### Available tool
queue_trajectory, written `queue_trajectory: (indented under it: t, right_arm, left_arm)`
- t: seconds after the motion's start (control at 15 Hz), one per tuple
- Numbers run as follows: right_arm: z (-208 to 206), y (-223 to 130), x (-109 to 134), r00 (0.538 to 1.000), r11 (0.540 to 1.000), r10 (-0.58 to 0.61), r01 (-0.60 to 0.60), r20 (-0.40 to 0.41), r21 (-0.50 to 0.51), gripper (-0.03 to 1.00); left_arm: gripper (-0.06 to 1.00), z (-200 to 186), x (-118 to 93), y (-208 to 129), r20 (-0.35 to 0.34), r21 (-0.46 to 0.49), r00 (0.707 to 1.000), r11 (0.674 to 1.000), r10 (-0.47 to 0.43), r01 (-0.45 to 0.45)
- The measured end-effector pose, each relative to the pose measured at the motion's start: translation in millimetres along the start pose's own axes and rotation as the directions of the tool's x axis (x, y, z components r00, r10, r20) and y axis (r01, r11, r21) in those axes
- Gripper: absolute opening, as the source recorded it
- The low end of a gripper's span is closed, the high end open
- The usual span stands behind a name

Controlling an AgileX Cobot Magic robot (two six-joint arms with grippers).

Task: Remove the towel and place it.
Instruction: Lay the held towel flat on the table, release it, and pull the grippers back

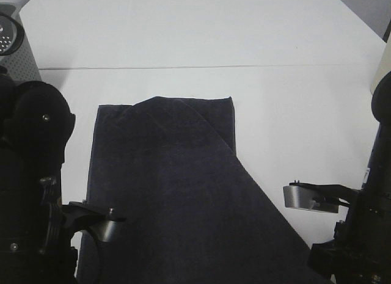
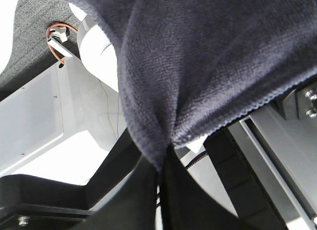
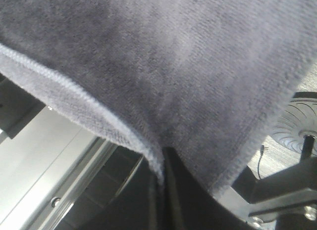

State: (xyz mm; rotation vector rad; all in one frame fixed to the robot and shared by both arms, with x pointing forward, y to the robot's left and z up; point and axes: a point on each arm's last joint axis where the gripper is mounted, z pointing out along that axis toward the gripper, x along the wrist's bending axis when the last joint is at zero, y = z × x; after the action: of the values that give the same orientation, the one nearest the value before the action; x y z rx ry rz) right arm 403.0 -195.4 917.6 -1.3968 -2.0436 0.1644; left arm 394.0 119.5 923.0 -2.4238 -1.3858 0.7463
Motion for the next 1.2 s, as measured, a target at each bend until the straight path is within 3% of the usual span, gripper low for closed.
queue_trajectory:
  t: [0.2,0.4,0.67,0.8,1.0,1.07,1.2]
  right_arm:
    - [3,3,0,1.000,1.000,0.008,-0.007,-0.022,0.015,0.02]
    - [3,3,0,1.000,1.000,0.003,-0.003,-0.022,0.015,0.04]
    - [3,4,1,0.999,1.000,0.008,-0.008,-0.039,0.009,0.19]
    - [3,5,3,0.998,1.000,0.021,-0.021,-0.060,0.000,0.36]
    - [3,5,3,0.998,1.000,0.027,-0.028,-0.064,-0.007,0.64]
    - [3,5,3,0.998,1.000,0.029,-0.029,-0.061,-0.007,0.68]
    - [2,6,3,0.998,1.000,0.025,-0.025,-0.058,-0.012,0.69]
  left_arm:
    - [0.00,8,0,12,0.018,0.040,1.000,0.999,-0.025,0.025]
    - [0.00,-1,-5,22,0.025,0.006,1.000,1.000,-0.001,0.001]
    - [0.05,-1,-14,23,0.044,0.000,0.999,1.000,0.014,-0.014]
    - [0.21,3,-26,20,0.055,0.009,0.997,0.998,0.056,-0.056]
    - [0.62,8,-35,18,0.055,0.021,0.996,0.997,0.076,-0.077]
    - [0.69,7,-35,17,0.055,0.020,0.996,0.997,0.077,-0.078]
    - [0.73,5,-36,17,0.055,0.010,0.995,0.996,0.083,-0.084]
